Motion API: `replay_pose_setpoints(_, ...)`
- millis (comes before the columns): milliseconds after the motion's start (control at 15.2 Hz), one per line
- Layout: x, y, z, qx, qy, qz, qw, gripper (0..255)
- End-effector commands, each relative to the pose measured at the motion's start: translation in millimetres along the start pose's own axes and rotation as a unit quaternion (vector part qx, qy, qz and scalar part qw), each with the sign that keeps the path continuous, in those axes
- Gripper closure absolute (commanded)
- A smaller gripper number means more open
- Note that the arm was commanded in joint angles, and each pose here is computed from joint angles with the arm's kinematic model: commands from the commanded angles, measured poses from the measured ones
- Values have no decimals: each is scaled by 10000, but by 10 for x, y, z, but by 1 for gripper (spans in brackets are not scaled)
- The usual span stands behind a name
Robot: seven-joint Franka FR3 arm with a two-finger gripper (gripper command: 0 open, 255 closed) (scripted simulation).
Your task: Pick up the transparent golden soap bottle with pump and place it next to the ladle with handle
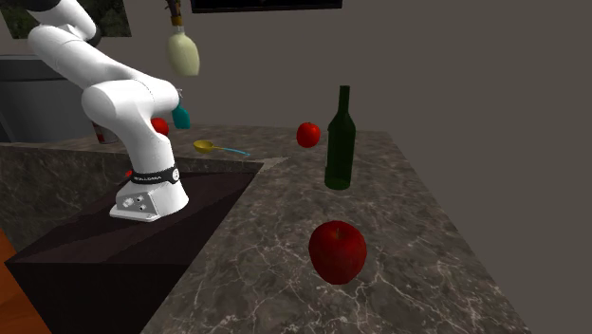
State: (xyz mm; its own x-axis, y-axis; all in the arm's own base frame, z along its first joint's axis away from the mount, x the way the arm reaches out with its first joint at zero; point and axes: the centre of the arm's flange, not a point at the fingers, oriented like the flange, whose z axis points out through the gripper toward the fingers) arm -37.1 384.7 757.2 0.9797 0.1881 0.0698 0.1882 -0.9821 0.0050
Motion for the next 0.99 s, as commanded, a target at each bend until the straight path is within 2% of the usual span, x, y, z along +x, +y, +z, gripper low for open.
replay_pose_setpoints(0,-92,-260,-21,6,-5,1,10000,255)
replay_pose_setpoints(726,-572,-1613,-64,6,-5,1,10000,255)
replay_pose_setpoints(924,-583,-1614,94,6,-5,1,10000,255)
